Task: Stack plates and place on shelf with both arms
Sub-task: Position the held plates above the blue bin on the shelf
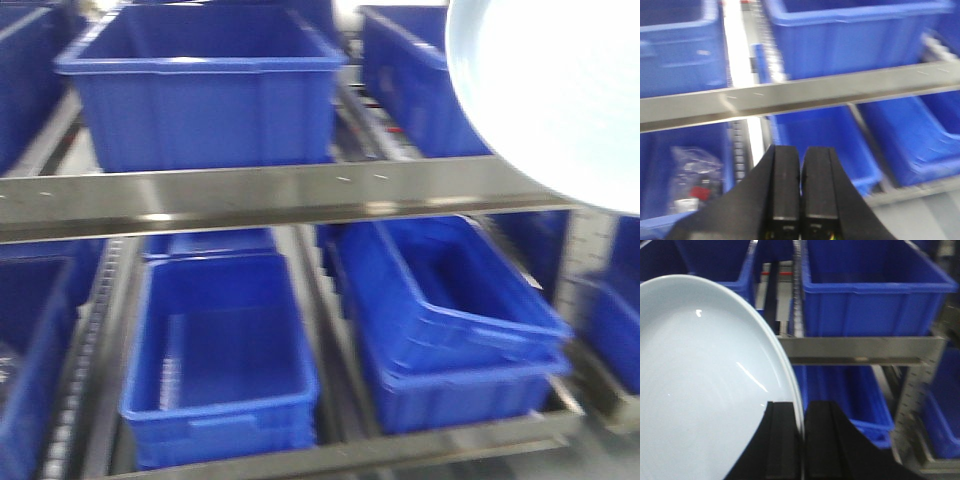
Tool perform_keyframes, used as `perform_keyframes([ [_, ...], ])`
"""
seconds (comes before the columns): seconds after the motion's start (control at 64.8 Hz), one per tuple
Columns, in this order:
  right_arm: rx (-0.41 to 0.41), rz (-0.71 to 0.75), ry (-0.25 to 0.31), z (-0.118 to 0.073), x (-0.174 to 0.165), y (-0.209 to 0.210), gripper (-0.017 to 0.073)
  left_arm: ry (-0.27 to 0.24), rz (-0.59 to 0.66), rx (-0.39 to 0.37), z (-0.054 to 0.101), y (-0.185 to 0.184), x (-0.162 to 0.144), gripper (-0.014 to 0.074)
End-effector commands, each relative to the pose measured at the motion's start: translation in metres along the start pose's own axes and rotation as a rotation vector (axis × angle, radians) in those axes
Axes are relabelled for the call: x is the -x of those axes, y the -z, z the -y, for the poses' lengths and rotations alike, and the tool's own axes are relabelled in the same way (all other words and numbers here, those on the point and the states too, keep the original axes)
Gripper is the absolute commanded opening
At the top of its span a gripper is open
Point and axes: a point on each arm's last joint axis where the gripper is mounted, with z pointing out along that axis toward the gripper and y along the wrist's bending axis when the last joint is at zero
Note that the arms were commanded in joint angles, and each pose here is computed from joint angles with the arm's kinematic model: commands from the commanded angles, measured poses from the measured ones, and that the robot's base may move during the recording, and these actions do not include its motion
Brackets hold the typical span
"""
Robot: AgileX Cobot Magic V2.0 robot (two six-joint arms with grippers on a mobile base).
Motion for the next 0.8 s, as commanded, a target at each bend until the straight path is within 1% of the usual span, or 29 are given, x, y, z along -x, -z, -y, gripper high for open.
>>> perform_keyframes([
  [0.0, -0.006, 0.134, -0.005, 0.0003, 0.0206, 0.0022, 0.0056, 0.011, 0.11, 0.009, -0.0011, 0.0021, 0.0175, 0.0082],
  [0.787, -0.006, 0.134, -0.005, 0.0003, 0.0206, 0.0022, 0.0056, 0.011, 0.11, 0.009, -0.0011, 0.0021, 0.0175, 0.0082],
])
